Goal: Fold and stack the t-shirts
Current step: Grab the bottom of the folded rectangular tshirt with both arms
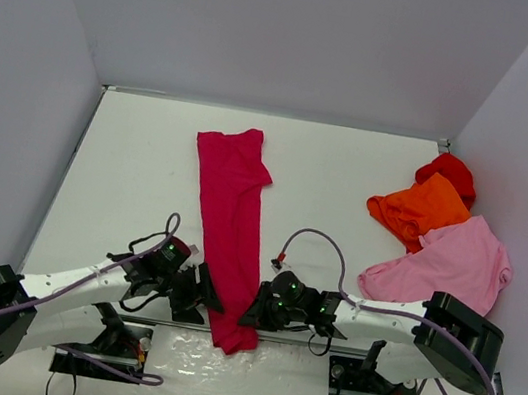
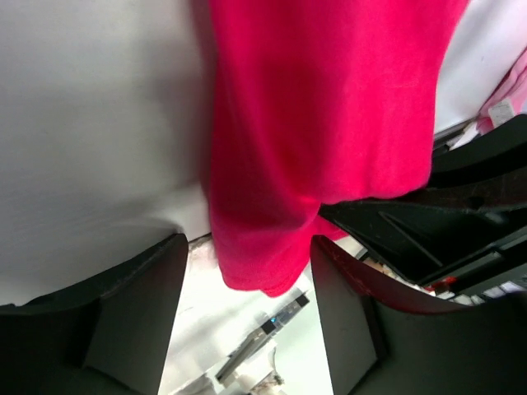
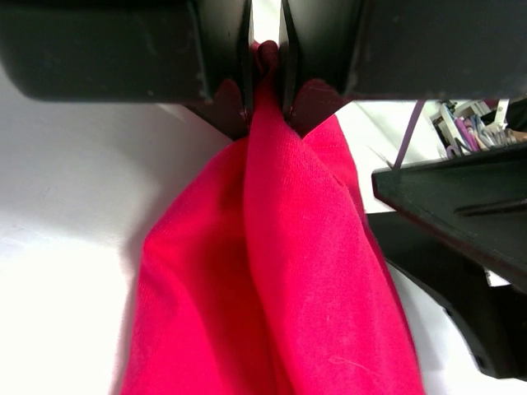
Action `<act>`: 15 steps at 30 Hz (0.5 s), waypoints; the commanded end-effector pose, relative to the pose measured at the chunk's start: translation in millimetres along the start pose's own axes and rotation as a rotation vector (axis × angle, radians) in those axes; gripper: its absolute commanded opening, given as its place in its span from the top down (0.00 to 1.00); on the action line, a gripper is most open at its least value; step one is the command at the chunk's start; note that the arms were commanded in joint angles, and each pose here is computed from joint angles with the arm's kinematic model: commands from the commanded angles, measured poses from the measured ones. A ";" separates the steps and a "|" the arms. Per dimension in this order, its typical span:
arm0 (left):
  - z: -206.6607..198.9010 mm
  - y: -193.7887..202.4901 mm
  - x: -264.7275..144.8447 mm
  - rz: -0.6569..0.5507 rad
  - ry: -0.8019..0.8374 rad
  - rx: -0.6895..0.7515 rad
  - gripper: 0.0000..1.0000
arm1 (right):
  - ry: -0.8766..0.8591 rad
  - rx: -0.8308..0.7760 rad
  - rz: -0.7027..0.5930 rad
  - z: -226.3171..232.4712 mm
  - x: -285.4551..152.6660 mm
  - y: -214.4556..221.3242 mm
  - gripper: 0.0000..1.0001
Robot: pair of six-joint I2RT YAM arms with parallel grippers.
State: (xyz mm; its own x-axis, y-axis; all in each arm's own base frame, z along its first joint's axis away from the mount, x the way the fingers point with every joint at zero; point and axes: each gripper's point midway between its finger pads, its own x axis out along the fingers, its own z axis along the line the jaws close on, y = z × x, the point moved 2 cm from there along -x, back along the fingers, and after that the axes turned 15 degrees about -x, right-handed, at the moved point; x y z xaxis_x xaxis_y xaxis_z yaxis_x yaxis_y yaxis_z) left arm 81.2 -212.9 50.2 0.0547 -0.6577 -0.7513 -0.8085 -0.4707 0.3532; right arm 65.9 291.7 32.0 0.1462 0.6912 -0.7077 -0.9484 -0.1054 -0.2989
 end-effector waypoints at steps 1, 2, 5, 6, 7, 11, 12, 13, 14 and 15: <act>-25.9 -1.5 -2.0 -0.016 0.064 0.054 0.62 | -0.035 -0.006 -0.023 10.3 3.8 -5.1 1.00; -25.1 -1.3 -2.2 -0.015 0.065 0.054 0.73 | -0.036 -0.006 -0.023 10.5 3.9 -5.2 1.00; -24.2 -0.5 -3.6 -0.016 0.073 0.055 0.94 | -0.037 -0.009 -0.025 11.2 4.4 -5.9 1.00; -23.9 -0.7 -4.0 -0.020 0.077 0.053 0.95 | -0.035 -0.009 -0.025 11.1 5.0 -6.1 1.00; -23.1 -1.1 -4.2 -0.024 0.079 0.050 0.95 | -0.035 -0.010 -0.024 11.4 5.5 -6.3 1.00; -21.8 -2.2 -4.0 -0.033 0.093 0.039 0.96 | -0.034 -0.019 -0.016 11.9 8.5 -6.3 1.00; -21.2 -2.5 -3.6 -0.033 0.096 0.039 0.97 | -0.034 -0.020 -0.014 12.0 9.2 -6.2 1.00; -20.7 -2.3 -3.3 -0.032 0.099 0.038 0.99 | -0.035 -0.021 -0.013 13.1 9.8 -6.8 1.00; -22.0 -1.6 -4.3 -0.031 0.110 0.041 1.00 | -0.041 -0.025 -0.012 15.1 9.9 -7.6 1.00; -23.7 -0.7 -6.0 -0.031 0.121 0.045 1.00 | -0.050 -0.035 -0.014 18.8 9.3 -9.6 1.00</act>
State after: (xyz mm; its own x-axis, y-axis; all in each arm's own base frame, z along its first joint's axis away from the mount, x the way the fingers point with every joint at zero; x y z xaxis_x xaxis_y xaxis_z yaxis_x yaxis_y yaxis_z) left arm 84.5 -212.2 50.7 0.0896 -0.6621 -0.7440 -0.8143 -0.4789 0.3281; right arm 66.5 295.2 24.9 0.1378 0.6879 -0.7126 -0.9499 -0.1118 -0.2917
